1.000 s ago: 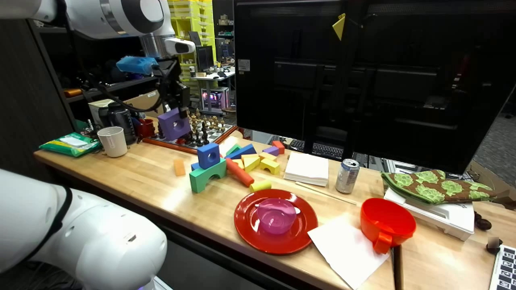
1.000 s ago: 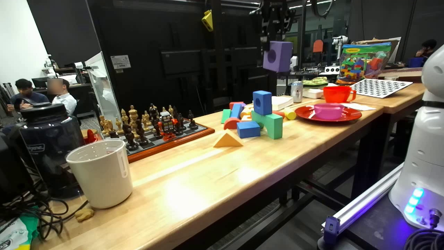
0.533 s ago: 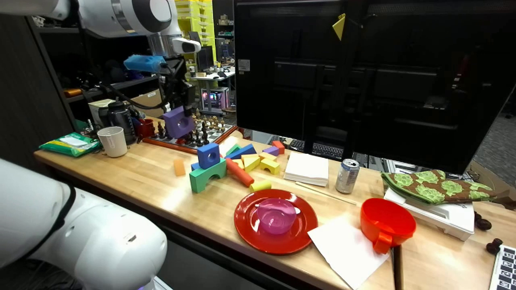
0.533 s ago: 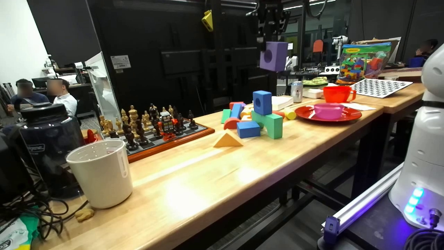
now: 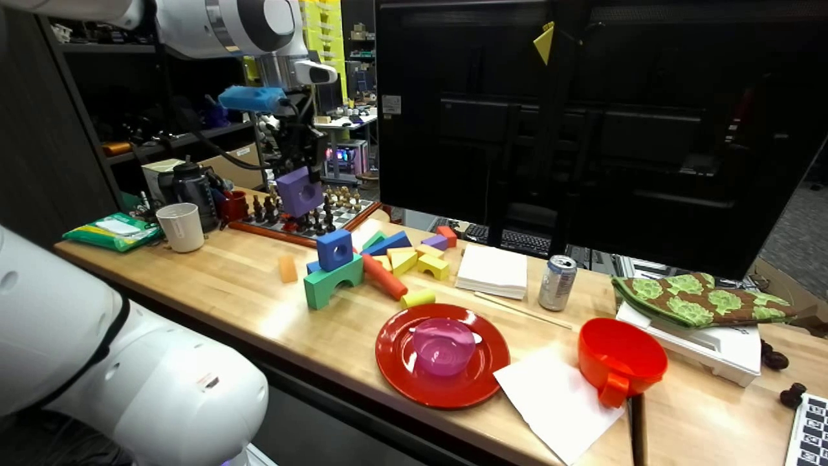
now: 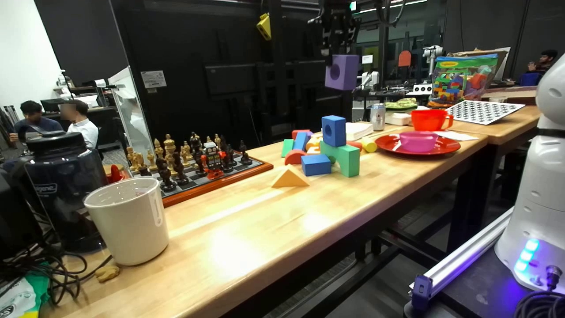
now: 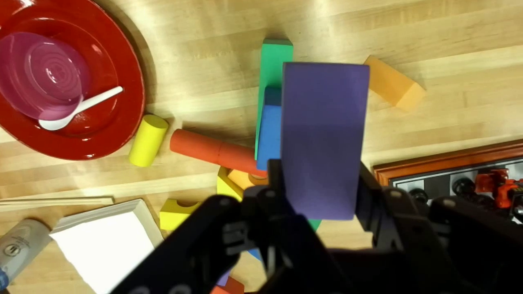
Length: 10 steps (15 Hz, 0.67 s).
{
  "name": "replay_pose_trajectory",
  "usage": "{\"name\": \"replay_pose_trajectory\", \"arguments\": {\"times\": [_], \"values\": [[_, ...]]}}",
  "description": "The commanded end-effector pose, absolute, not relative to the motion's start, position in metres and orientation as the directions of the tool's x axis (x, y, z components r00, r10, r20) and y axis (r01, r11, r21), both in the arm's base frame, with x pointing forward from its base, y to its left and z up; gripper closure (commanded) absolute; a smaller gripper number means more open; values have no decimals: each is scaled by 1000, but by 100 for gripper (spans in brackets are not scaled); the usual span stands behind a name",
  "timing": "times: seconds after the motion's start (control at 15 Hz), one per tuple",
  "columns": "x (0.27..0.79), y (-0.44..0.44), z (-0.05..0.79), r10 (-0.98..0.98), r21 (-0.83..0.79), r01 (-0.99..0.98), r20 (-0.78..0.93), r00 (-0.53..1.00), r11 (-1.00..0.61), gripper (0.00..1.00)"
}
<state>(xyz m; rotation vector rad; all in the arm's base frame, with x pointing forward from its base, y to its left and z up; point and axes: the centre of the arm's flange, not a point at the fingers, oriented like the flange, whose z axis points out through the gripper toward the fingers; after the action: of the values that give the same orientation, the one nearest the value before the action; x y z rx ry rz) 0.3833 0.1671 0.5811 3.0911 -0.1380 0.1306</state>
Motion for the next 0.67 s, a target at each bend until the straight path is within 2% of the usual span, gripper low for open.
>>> {"name": "replay_pose_trajectory", "arguments": {"times": [0.0, 0.6], "values": [[404, 166, 588, -66, 50, -70, 86, 994, -996, 84], [431, 166, 576, -62, 31, -65, 76, 995, -997, 84]]}}
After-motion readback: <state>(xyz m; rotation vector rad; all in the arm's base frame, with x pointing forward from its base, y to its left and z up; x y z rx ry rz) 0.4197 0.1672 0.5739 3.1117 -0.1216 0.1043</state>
